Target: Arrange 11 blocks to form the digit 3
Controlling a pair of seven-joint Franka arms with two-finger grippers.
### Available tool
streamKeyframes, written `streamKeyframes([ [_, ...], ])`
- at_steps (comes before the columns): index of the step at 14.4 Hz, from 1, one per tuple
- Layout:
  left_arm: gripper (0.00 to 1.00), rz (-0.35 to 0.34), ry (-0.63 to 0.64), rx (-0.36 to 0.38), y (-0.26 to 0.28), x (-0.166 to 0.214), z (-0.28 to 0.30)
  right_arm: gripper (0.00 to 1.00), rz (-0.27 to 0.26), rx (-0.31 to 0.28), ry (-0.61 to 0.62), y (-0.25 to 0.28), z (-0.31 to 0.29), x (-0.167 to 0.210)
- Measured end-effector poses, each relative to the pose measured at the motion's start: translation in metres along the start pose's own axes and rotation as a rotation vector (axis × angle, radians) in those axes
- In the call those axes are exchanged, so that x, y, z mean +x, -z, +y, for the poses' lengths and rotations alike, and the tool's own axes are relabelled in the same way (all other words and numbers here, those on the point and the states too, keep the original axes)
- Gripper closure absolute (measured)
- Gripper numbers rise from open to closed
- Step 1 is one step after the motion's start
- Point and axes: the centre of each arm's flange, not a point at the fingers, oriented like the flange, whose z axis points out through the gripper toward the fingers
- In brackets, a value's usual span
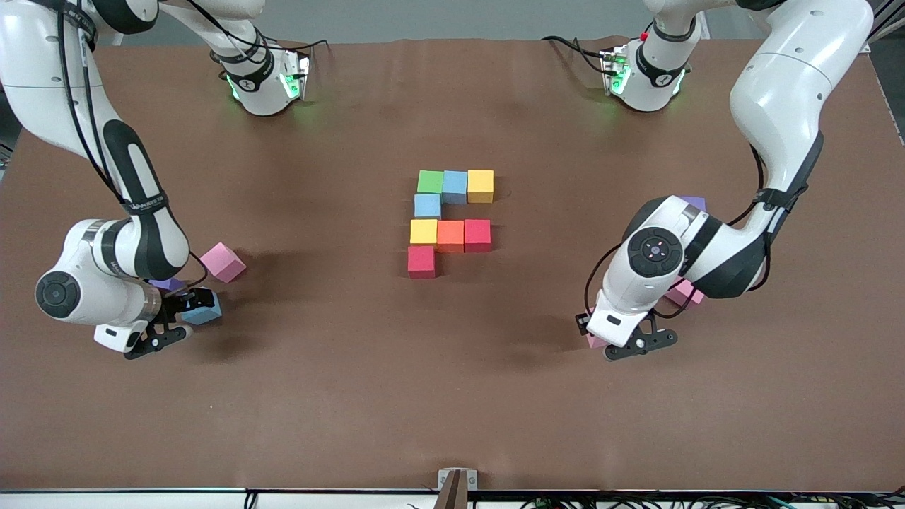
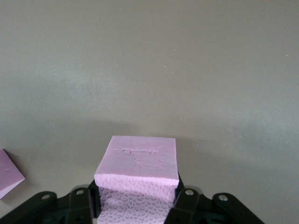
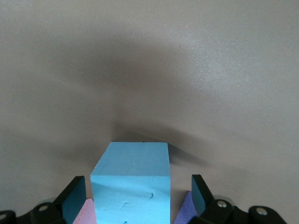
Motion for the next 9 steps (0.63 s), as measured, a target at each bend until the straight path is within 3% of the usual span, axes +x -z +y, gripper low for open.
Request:
streamKeyframes([
  [9,0.46,-0.079,-0.04,-0.066,0.058,0.041,-0.072,0.01,0.002,-0.004,0.01,-0.014,-0.004,0.0],
])
